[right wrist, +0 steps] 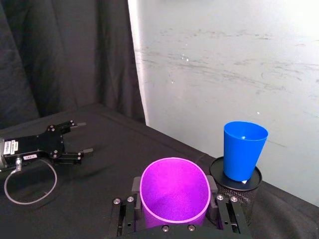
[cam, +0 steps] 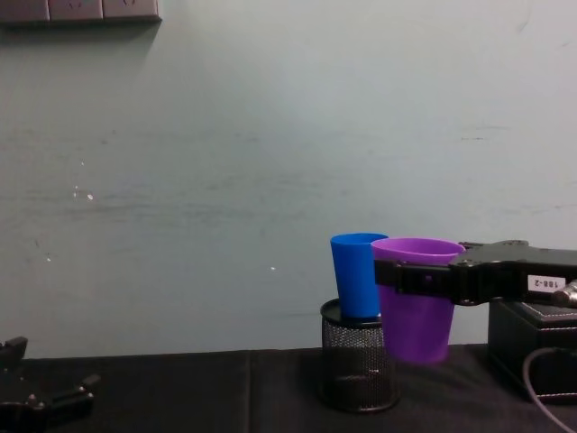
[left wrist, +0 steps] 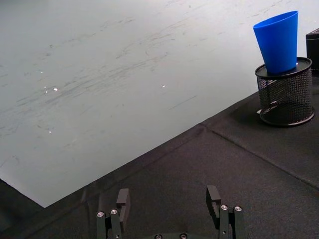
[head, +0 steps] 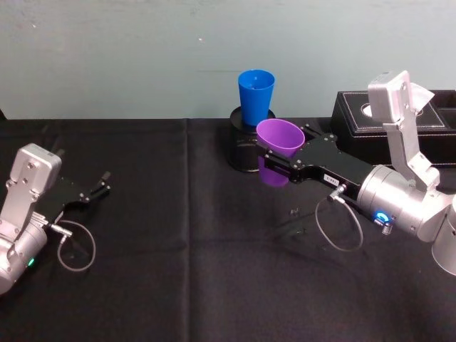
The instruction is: Pick up one cup with a gripper and tap it against the other cup.
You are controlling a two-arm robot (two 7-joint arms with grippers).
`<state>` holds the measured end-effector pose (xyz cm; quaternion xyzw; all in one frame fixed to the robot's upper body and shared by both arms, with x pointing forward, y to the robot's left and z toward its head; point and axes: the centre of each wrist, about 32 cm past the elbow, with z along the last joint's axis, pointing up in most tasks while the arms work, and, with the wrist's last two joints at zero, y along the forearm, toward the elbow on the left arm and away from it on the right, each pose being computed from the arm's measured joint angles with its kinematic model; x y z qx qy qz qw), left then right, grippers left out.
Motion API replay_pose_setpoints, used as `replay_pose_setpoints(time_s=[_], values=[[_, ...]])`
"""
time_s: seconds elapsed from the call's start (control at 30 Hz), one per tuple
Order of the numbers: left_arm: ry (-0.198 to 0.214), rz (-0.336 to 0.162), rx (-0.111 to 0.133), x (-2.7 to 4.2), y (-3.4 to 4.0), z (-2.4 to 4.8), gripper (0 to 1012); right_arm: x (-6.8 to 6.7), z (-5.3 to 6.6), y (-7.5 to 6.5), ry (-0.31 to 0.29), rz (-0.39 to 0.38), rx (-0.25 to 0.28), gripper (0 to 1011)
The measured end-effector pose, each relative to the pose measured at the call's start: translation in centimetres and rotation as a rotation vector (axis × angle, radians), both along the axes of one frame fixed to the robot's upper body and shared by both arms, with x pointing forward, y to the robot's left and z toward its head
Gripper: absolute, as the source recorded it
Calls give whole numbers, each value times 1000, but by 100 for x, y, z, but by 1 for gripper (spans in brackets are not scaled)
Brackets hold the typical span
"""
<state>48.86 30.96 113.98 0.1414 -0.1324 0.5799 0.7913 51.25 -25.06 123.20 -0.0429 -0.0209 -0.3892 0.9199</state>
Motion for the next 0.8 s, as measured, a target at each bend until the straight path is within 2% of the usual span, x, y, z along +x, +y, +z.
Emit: replay_pose_setpoints(time_s=[0.8], values=[[0,0,0,0,0,0,1000,0,0,0,0,0,0,731]])
